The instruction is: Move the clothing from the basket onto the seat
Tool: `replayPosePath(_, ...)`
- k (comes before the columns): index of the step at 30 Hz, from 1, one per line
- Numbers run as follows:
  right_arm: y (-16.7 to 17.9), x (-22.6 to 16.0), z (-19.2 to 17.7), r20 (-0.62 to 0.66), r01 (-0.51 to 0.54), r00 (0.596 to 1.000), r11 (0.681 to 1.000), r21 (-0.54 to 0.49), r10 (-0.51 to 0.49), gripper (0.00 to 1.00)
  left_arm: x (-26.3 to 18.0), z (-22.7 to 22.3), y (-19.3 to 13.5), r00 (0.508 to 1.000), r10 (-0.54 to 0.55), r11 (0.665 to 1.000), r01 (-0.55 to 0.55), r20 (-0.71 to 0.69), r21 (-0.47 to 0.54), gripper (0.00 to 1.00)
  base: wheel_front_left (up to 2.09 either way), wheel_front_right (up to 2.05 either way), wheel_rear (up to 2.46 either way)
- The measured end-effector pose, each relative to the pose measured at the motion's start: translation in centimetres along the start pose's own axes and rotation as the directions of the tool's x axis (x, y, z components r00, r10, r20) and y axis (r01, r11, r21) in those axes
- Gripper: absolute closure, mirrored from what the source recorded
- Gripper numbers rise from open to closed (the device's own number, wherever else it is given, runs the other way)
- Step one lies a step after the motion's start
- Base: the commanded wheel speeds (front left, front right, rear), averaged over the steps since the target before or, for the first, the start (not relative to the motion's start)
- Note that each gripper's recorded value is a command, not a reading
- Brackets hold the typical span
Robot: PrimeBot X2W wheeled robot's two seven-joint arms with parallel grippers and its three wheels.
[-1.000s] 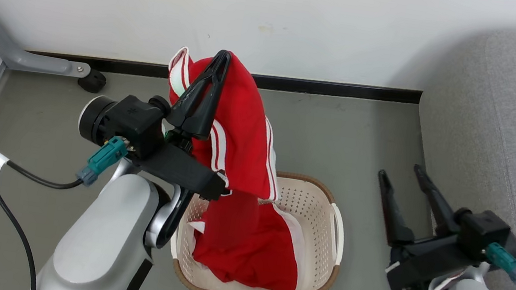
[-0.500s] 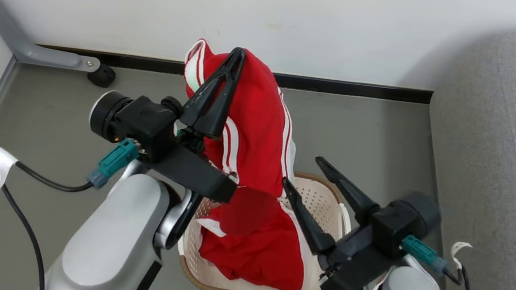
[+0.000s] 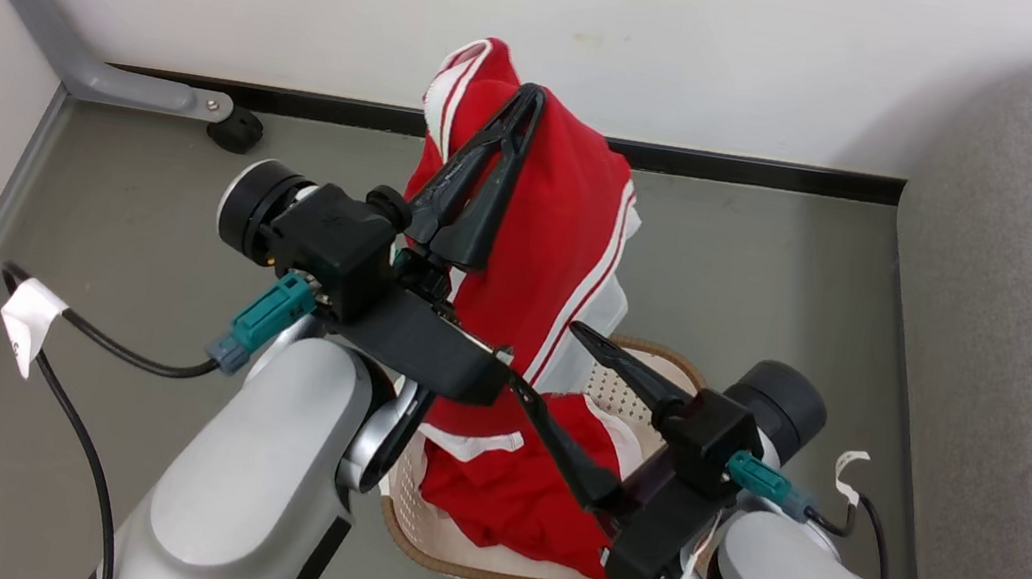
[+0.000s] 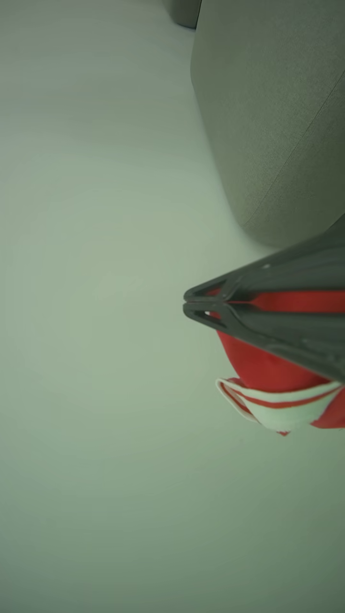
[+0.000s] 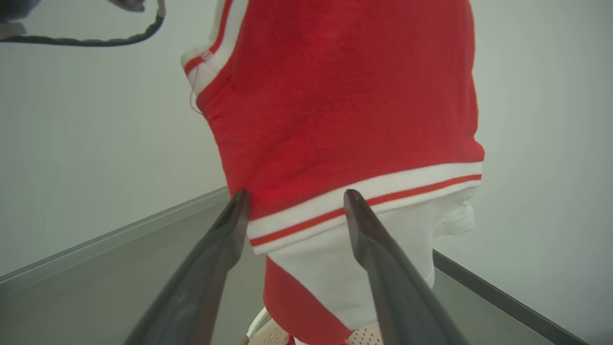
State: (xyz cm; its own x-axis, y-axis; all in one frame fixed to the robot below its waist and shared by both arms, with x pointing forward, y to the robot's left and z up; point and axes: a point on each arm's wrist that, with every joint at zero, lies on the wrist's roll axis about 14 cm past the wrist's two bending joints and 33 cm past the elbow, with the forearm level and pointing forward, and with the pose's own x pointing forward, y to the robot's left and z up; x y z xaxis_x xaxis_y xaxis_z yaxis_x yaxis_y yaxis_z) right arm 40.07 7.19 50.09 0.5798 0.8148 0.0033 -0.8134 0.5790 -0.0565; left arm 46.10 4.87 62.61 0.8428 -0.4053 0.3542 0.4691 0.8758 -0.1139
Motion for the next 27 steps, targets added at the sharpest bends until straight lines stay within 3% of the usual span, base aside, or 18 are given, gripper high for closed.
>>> replayPosePath(20,-2.7,1.6,0.8,0.003,0.063,0.998,0.998,0.008,-0.063,0.0,0.0,1.1,-0.6,0.999,-0.022,1.0,0.022,0.023,0.009,1.0,0.0,0.0,0.0)
replayPosePath(27,-1.5,1.3,0.4,-0.01,0.026,1.0,1.0,-0.005,-0.026,0.0,0.3,0.9,-0.9,0.999,-0.031,1.0,0.031,0.022,0.003,1.0,0.0,0.0,0.0)
